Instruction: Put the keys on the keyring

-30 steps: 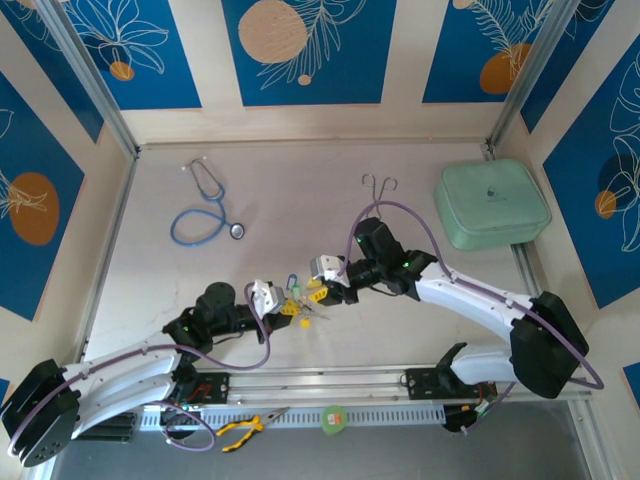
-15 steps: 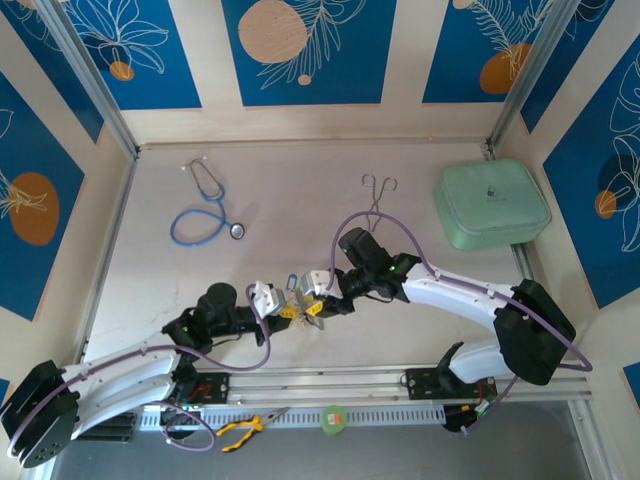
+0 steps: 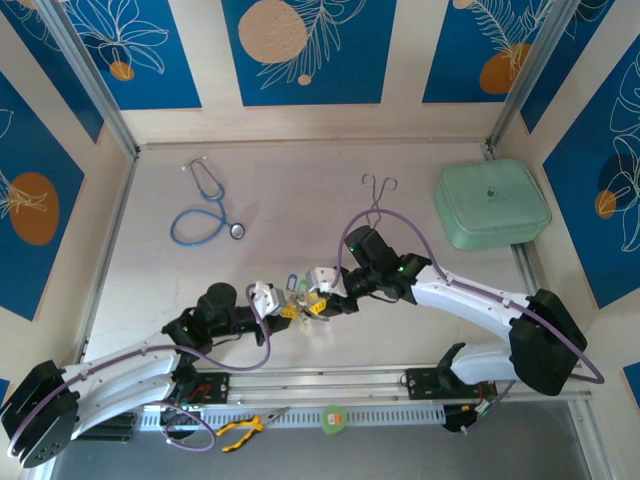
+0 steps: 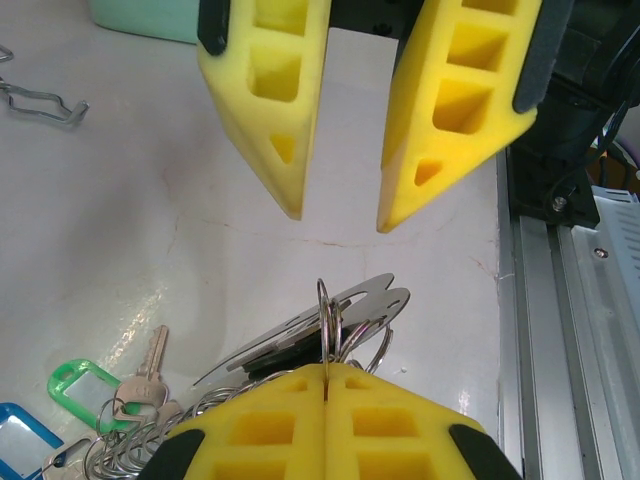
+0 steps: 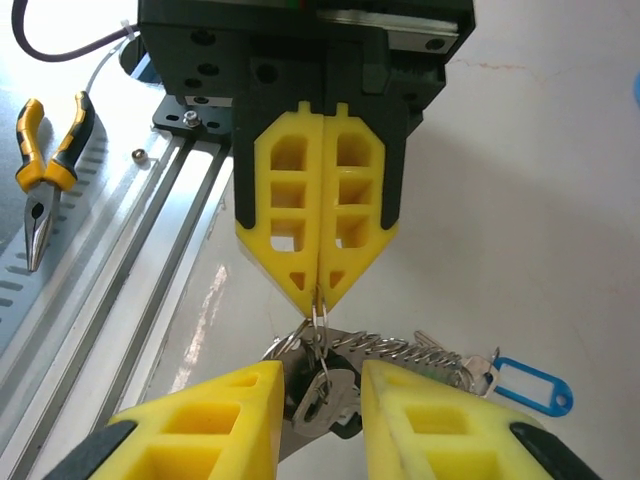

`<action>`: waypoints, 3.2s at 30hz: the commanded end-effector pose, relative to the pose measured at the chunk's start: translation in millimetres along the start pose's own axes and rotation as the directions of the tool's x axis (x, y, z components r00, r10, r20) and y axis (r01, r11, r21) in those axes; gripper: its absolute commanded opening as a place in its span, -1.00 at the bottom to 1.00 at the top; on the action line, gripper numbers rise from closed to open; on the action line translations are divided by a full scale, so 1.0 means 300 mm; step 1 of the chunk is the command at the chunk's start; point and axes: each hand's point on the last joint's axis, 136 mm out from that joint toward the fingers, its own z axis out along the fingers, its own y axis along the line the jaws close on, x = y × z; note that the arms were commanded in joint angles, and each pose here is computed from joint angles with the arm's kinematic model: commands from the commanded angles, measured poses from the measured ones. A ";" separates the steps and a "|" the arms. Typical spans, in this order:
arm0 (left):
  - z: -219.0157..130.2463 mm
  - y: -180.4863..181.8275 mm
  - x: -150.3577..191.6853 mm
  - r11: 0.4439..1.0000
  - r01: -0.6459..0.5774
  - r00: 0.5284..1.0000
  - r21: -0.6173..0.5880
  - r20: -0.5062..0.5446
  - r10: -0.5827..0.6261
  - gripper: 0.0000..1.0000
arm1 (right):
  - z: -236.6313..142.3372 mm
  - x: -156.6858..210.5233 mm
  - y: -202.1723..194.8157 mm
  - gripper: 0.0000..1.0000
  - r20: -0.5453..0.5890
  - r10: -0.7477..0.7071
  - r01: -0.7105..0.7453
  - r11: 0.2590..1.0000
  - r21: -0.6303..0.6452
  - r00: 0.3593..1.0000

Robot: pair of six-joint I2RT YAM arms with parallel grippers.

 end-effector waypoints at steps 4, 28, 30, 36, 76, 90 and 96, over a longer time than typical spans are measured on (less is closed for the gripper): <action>-0.004 -0.013 -0.033 1.000 -0.026 0.999 0.017 0.027 0.026 -1.00 | 0.037 0.030 0.006 -0.47 -0.031 0.042 -0.043 0.999 -0.026 0.999; -0.003 -0.016 -0.033 0.999 -0.025 0.999 0.022 0.030 0.024 -1.00 | 0.097 0.006 0.004 -0.67 0.016 0.046 -0.044 0.995 -0.090 0.999; -0.003 -0.015 -0.031 1.000 -0.023 0.999 0.020 0.028 0.022 -1.00 | 0.100 0.005 0.005 -0.77 0.020 0.048 -0.046 0.994 -0.095 0.999; -0.010 0.023 -0.027 0.999 -0.006 1.000 -0.049 -0.014 0.006 -0.38 | 0.112 0.017 0.000 -1.00 0.007 0.064 -0.064 0.993 -0.100 0.998; 0.009 0.010 -0.034 0.998 -0.059 0.993 0.001 -0.102 0.058 -1.00 | 0.098 0.039 -0.033 -0.54 -0.037 0.158 -0.160 0.985 -0.057 0.987; 0.011 0.037 -0.040 0.998 -0.032 0.999 -0.052 -0.032 0.030 -1.00 | 0.091 0.106 -0.035 -0.47 -0.094 0.197 -0.197 0.980 0.012 0.976; 0.014 0.045 -0.039 0.998 0.001 1.000 -0.067 -0.006 -0.002 -1.00 | 0.056 0.101 -0.046 -0.41 -0.046 0.129 -0.123 0.986 0.114 0.991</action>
